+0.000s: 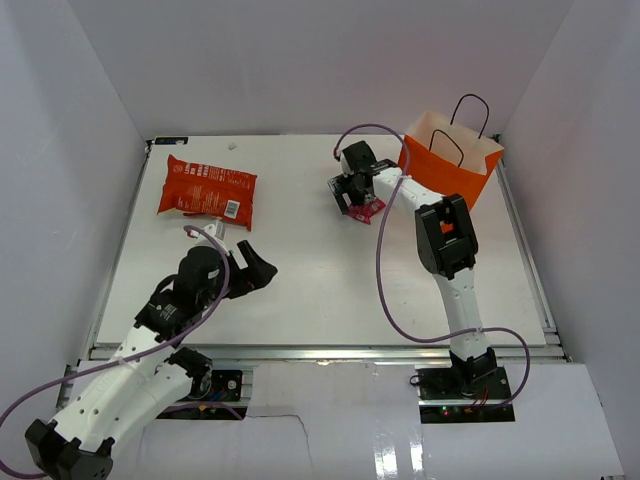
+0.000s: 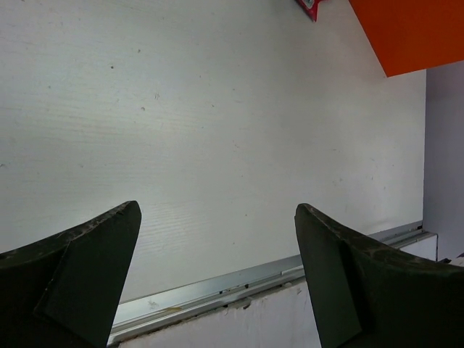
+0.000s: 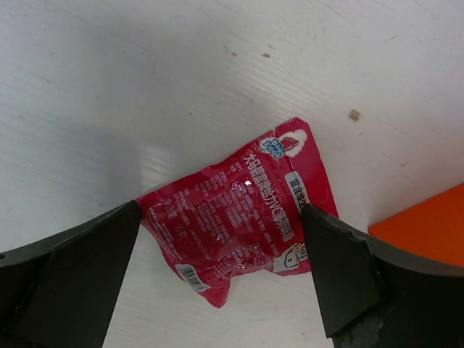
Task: Place the snacks into the paper bag
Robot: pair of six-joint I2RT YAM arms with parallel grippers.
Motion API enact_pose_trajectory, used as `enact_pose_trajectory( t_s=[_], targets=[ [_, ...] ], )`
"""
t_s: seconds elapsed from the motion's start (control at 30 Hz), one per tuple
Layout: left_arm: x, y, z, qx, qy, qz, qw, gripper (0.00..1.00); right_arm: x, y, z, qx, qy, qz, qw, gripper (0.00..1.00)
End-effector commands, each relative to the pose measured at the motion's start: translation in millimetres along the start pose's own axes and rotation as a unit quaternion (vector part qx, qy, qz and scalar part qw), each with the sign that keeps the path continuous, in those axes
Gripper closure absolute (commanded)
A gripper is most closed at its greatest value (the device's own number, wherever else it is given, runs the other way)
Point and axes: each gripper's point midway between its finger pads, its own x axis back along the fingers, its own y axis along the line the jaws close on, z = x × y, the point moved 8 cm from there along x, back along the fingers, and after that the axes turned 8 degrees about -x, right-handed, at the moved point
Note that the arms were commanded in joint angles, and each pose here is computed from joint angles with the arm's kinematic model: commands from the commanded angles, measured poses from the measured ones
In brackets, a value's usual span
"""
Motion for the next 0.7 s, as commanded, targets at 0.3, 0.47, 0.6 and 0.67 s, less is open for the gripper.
enact_pose_trajectory(
  t_s=[0.3,0.47,0.6,0.67],
  targets=[
    [-7.4,-2.9,-7.6,-0.012,0.001,-0.007,1.0,0.02,-14.4,-4.1,54.7,-0.047,0.075,-0.091,0.992,0.28],
    [-11.7,-4.4,-9.2,-0.019,0.001,-0.004,1.0,0.02,-14.9,-2.1,79.0,-0.049,0.104,-0.101,0.988,0.44],
    [-15.3,-5.7,-10.2,-0.024,0.003,-0.001,1.0,0.02,2.4,-1.3,74.7,-0.029,0.077,-0.113,0.99,0.63],
    [-16.4,-7.0,-12.1,-0.027,0.001,0.002,1.0,0.02,11.9,1.2,70.2,0.002,0.057,-0.131,0.99,0.67]
  ],
)
